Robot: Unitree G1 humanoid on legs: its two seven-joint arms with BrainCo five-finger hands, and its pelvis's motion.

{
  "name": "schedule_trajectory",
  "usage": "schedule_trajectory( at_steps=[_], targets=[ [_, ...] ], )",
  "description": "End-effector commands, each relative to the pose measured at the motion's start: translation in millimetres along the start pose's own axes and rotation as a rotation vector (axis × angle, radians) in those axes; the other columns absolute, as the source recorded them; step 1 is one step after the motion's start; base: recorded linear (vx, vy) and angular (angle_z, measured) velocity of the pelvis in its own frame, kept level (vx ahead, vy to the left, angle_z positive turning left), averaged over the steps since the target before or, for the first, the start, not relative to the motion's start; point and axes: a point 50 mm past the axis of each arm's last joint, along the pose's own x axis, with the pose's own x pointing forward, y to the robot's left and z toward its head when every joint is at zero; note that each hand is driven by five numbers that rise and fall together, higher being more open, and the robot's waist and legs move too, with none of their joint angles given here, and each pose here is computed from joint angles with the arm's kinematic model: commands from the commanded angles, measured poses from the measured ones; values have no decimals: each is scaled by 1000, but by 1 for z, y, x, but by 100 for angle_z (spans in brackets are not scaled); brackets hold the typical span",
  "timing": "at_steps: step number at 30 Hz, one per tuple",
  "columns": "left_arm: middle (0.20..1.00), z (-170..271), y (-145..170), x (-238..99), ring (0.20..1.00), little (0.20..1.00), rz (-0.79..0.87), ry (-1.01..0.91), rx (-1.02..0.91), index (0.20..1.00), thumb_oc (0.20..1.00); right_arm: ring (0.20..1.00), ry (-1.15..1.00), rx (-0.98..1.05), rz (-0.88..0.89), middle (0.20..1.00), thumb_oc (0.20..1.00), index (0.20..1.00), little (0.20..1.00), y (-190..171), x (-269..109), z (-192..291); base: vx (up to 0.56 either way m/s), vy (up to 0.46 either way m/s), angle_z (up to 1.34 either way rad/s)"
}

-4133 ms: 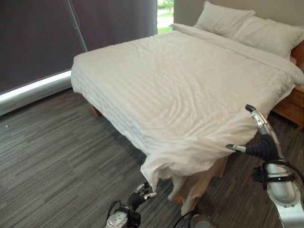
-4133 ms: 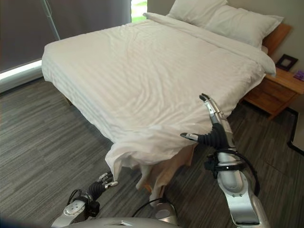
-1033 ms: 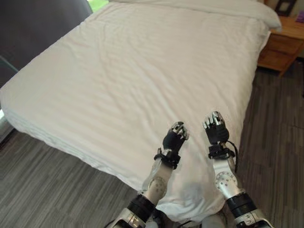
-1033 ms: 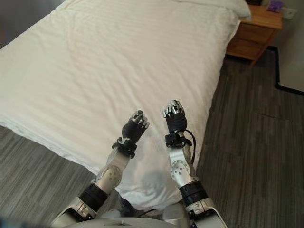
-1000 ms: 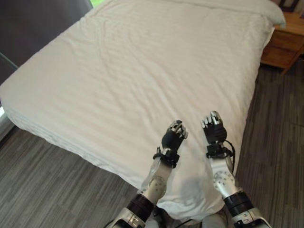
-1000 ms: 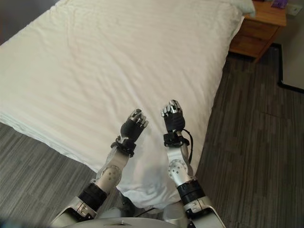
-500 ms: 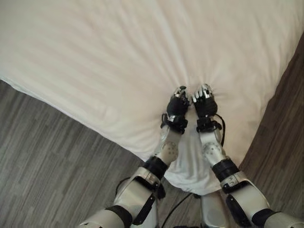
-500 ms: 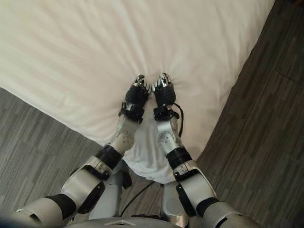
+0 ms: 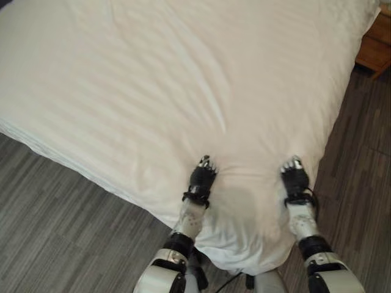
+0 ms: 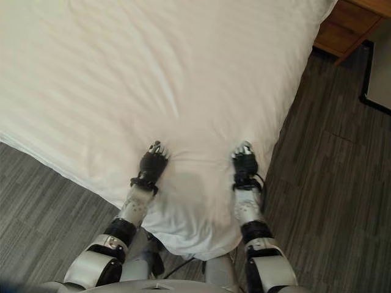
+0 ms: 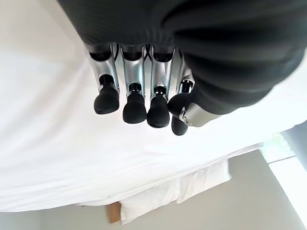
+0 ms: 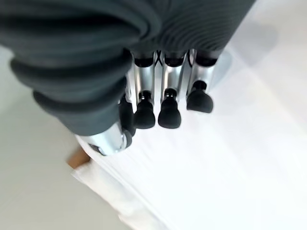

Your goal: Making the bed.

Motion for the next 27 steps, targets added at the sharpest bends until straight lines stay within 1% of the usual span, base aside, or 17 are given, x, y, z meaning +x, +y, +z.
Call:
schedule_trajectory(
  at_steps=[1, 2, 3, 4, 5, 6, 7, 9, 10, 11, 14, 16, 19, 20, 22, 24, 27],
  targets=[
    [200, 91, 153, -117, 200, 200, 725, -131, 196, 200, 200, 200, -106, -67, -251, 200, 200, 200, 200, -69, -17, 52, 37, 16, -7],
    [200, 91, 153, -117, 200, 200, 725, -132, 196, 200, 200, 200, -106, -67, -251, 200, 200, 200, 200, -69, -17, 52, 63, 17, -17],
    [200, 123, 159, -131, 200, 200, 767, -205, 244, 200, 200, 200, -131, -122, -264, 200, 200, 200, 200, -77, -21, 69, 46, 12, -25],
    [200, 124, 160, -131, 200, 200, 768, -205, 246, 200, 200, 200, -128, -122, -265, 200, 200, 200, 200, -77, -21, 68, 102, 22, -32],
    [200, 162, 158, -139, 200, 200, 806, -257, 374, 200, 200, 200, -130, -230, -271, 200, 200, 200, 200, -82, -23, 83, 56, 11, -26],
    [460, 163, 158, -139, 460, 460, 807, -257, 377, 460, 460, 504, -128, -230, -272, 504, 504, 504, 504, -82, -23, 82, 116, 20, -19],
    [1000, 189, 148, -134, 1000, 1000, 801, -267, 558, 1000, 1000, 1000, -146, -346, -227, 1000, 1000, 1000, 1000, -74, -21, 94, 100, 21, -10],
    [1000, 207, 123, -119, 1000, 1000, 713, -293, 796, 1000, 1000, 1000, -176, -416, -125, 1000, 1000, 1000, 1000, -56, -23, 97, 96, 30, 4],
    [1000, 206, 123, -119, 1000, 1000, 717, -291, 801, 1000, 1000, 1000, -174, -418, -128, 1000, 1000, 1000, 1000, -57, -24, 96, 97, 35, 15],
    [1000, 212, 86, -101, 1000, 1000, 569, -359, 1024, 1000, 1000, 1000, -214, -457, -5, 1000, 1000, 1000, 1000, -35, -29, 95, 97, 27, 14],
    [1000, 198, 52, -94, 1000, 1000, 451, -432, 1228, 1000, 1000, 1000, -224, -509, 85, 1000, 1000, 1000, 1000, -23, -42, 86, 107, 18, 24],
    [1000, 191, 45, -96, 1000, 1000, 422, -448, 1249, 1000, 1000, 1000, -238, -533, 110, 1000, 1000, 1000, 1000, -19, -47, 88, 59, 8, 39],
    [1000, 172, 38, -99, 1000, 1000, 357, -447, 1189, 1000, 1000, 1000, -244, -629, 186, 1000, 1000, 1000, 1000, -3, -52, 86, 75, 1, 17],
    [1000, 159, 34, -100, 1000, 1000, 290, -403, 1180, 1000, 1000, 1000, -236, -759, 231, 1000, 1000, 1000, 1000, 7, -54, 84, 84, 10, 15],
    [1000, 150, 34, -101, 1000, 1000, 262, -363, 1182, 1000, 1000, 1000, -250, -816, 263, 1000, 1000, 1000, 1000, 15, -57, 84, 44, 7, 9],
    [1000, 125, 39, -98, 1000, 1000, 201, -243, 1171, 1000, 1000, 1000, -238, -940, 332, 1000, 1000, 1000, 1000, 28, -60, 74, 41, -4, -3],
    [1000, 85, 36, -91, 1000, 1000, 81, -83, 1140, 1000, 1000, 1000, -207, -1092, 434, 1000, 1000, 1000, 1000, 42, -64, 56, 28, -3, 0]
  ],
)
